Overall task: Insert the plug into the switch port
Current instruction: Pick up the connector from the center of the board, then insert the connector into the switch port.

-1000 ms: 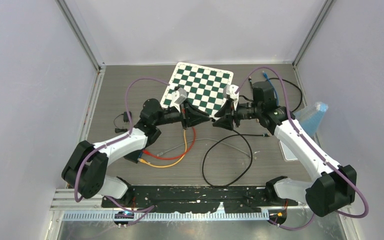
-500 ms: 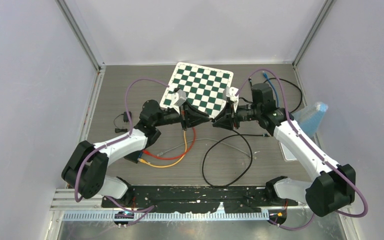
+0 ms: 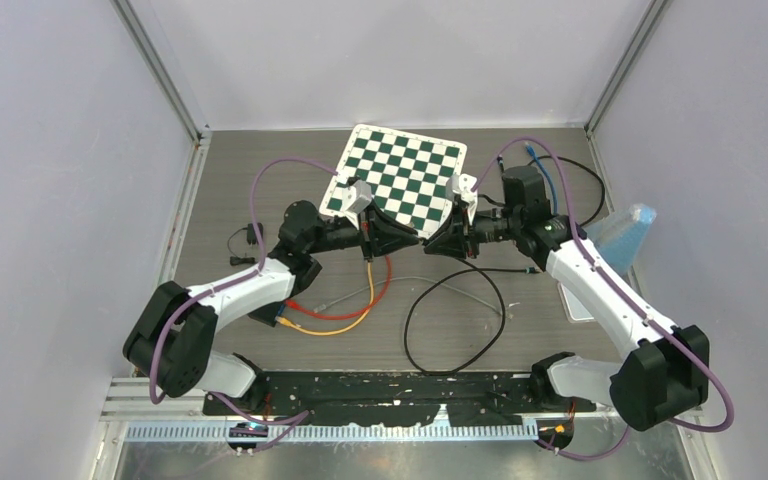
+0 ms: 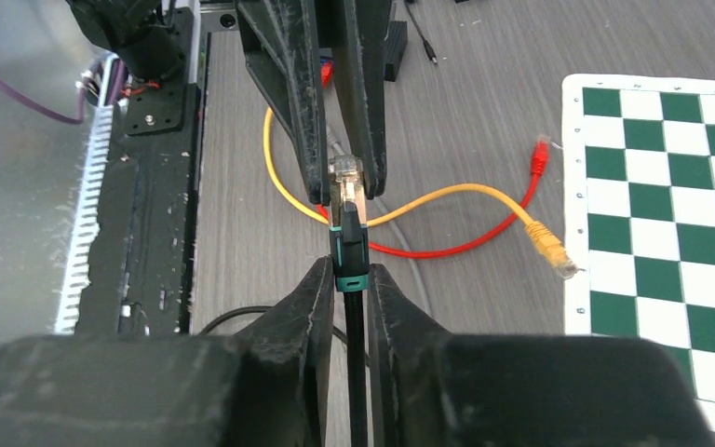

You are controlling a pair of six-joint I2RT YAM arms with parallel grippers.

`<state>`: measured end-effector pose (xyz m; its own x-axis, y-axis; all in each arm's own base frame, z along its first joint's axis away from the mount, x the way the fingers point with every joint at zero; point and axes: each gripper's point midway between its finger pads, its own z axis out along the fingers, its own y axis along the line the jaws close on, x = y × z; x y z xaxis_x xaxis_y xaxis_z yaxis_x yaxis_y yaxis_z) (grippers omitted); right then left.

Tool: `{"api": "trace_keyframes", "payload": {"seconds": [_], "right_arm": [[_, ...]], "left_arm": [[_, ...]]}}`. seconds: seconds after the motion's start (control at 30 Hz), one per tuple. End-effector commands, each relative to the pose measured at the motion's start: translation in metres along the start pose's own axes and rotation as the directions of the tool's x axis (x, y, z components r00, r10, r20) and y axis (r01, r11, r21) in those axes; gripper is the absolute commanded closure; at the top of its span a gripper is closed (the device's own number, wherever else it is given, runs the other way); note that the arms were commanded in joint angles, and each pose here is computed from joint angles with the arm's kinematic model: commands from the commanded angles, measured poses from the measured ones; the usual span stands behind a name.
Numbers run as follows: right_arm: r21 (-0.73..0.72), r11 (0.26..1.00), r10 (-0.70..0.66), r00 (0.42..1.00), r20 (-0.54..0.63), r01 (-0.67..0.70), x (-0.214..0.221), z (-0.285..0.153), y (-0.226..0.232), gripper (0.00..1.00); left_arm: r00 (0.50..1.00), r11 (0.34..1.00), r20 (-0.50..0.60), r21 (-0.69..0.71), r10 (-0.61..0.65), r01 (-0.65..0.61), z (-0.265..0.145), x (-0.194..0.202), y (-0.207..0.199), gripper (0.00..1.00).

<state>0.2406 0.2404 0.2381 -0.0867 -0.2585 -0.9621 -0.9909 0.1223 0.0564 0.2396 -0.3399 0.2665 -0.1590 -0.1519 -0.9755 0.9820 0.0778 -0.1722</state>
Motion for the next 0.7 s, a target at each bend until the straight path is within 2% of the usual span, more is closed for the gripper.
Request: {"api": "trace_keyframes", "payload": {"seconds": [0.0,0.03,0.13,0.23,0.3,0.37,0.4,0.47,0.63,0.67], "right_arm": [[-0.02,0.999,-0.032,0.999,0.026,0.033,-0.015,-0.002,0.002,0.87],[-0.012,0.999,-0.037,0.999,0.025,0.037,-0.015,-0.002,0.0,0.92],[0.028,0.998,-0.049,0.998,0.024,0.049,-0.017,-0.005,-0.003,0.93],[0.089,0.994,-0.07,0.997,0.033,0.067,-0.022,-0.008,-0.009,0.73],[0.09,0.993,-0.081,0.996,0.044,0.077,-0.025,-0.01,-0.007,0.7],[0.071,0.994,-0.082,0.995,0.054,0.078,-0.027,-0.009,-0.004,0.74],[0.064,0.995,-0.078,0.995,0.056,0.074,-0.027,-0.009,-0.003,0.82],[0.039,0.997,-0.067,0.996,0.054,0.065,-0.024,-0.008,0.001,0.92],[0.013,0.999,-0.049,0.997,0.052,0.048,-0.022,-0.006,0.003,0.95],[0.028,0.998,-0.048,0.998,0.046,0.047,-0.023,-0.007,0.001,0.95]], "left_arm": [[0.997,0.997,0.045,0.039,0.061,-0.063,0.0,-0.014,-0.01,1.0],[0.997,0.998,0.044,0.037,0.058,-0.059,0.0,-0.014,-0.01,1.0],[0.998,0.998,0.038,0.028,0.05,-0.051,-0.001,-0.011,-0.009,1.0],[0.998,0.998,0.036,0.029,0.048,-0.049,-0.002,-0.01,-0.01,1.0],[0.998,0.998,0.036,0.029,0.048,-0.049,-0.002,-0.01,-0.01,1.0],[0.998,0.998,0.039,0.03,0.05,-0.051,-0.002,-0.011,-0.01,1.0],[0.998,0.998,0.039,0.031,0.049,-0.05,-0.002,-0.011,-0.01,1.0],[0.998,0.998,0.041,0.033,0.047,-0.049,-0.001,-0.013,-0.01,1.0],[0.998,0.999,0.042,0.02,0.036,-0.037,0.0,-0.013,-0.008,1.0],[0.999,1.0,0.04,0.004,0.029,-0.029,-0.001,-0.013,-0.005,0.93]]}}
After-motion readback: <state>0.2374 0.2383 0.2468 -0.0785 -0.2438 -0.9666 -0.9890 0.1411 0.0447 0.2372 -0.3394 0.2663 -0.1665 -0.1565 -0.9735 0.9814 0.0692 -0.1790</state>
